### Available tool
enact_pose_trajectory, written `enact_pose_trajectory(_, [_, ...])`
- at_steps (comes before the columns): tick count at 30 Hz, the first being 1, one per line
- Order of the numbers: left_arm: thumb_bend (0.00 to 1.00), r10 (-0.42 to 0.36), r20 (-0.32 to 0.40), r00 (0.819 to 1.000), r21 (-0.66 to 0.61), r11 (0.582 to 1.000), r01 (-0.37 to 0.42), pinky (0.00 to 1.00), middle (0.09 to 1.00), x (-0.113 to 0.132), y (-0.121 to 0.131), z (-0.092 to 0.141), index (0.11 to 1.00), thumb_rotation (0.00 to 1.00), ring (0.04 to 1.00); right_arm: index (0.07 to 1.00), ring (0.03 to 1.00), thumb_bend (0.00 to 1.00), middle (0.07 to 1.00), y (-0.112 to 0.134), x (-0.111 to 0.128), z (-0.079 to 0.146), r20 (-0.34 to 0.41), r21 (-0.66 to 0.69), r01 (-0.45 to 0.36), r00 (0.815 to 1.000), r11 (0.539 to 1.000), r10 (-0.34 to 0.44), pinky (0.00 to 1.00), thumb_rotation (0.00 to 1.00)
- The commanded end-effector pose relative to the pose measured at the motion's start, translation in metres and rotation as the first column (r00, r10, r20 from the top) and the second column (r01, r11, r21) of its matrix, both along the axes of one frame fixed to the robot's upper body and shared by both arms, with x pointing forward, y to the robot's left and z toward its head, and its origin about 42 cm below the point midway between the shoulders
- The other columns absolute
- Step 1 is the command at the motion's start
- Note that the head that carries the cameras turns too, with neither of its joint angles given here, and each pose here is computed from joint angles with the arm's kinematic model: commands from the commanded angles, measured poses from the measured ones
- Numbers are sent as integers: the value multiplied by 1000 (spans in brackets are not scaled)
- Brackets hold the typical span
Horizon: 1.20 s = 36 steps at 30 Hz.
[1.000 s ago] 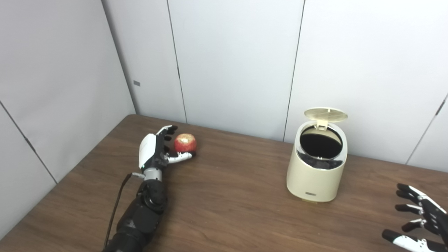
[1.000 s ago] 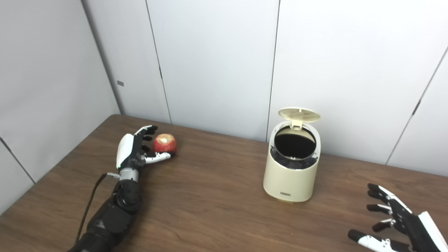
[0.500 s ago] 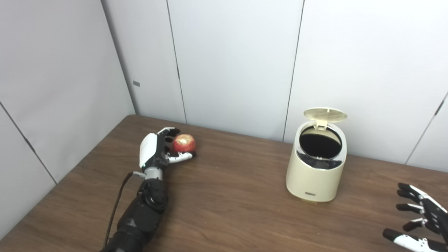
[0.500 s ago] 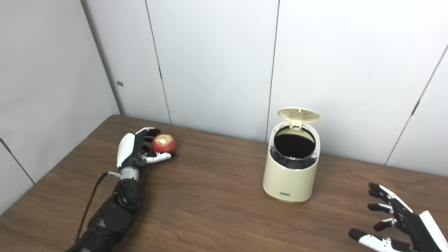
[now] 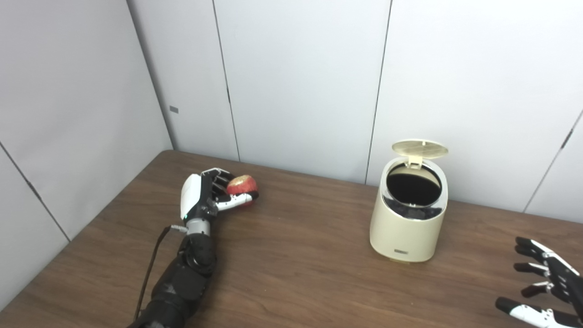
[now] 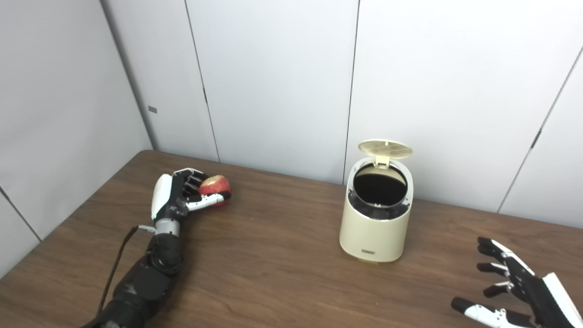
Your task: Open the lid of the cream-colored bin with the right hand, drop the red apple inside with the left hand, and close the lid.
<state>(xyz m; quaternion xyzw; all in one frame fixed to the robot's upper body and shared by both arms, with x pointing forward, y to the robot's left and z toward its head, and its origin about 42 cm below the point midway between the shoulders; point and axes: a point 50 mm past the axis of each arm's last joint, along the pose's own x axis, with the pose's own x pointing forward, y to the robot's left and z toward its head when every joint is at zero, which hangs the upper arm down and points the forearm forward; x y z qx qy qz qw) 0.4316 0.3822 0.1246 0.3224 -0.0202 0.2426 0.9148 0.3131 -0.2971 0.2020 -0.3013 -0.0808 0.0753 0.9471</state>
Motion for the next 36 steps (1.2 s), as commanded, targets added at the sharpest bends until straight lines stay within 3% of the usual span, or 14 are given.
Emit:
enact_pose_trajectory(1, [525, -5, -21, 1000, 3, 1000, 5, 308, 466, -1, -9, -11, 486, 0, 369, 868, 774, 846, 867, -3, 3, 21, 76, -5, -12, 997, 1000, 12, 545, 409])
enact_pose_trajectory(12, [525, 3, 53, 999, 4, 1000, -3, 307, 456, 0, -10, 0, 495, 0, 370, 870, 775, 837, 865, -3, 4, 18, 73, -6, -4, 997, 1000, 5, 553, 404])
enact_pose_trajectory(17, [506, -54, 129, 990, 40, 998, 49, 322, 468, 0, -15, 18, 497, 0, 413, 866, 772, 846, 863, -3, 8, 18, 74, -6, -5, 997, 1000, 6, 552, 412])
enact_pose_trajectory(26, [501, -208, 223, 952, 152, 972, 177, 275, 453, -13, -36, 81, 526, 0, 391, 880, 798, 831, 883, 3, 11, 19, 73, 19, -10, 997, 1000, 9, 588, 364])
enact_pose_trajectory(29, [502, -255, 228, 940, 188, 958, 214, 283, 452, -18, -45, 101, 524, 0, 397, 890, 808, 816, 894, 6, 13, 20, 80, 1, -6, 997, 1000, 6, 607, 341])
enact_pose_trajectory(34, [506, -306, 240, 921, 253, 936, 245, 408, 459, -26, -64, 129, 499, 0, 457, 907, 833, 798, 912, 13, 14, 26, 53, -16, 21, 998, 1000, -20, 658, 284])
enact_pose_trajectory(36, [505, -331, 252, 909, 277, 925, 260, 366, 450, -29, -73, 140, 513, 0, 433, 914, 847, 794, 917, 13, 15, 24, 37, 6, 19, 999, 1000, -19, 691, 248])
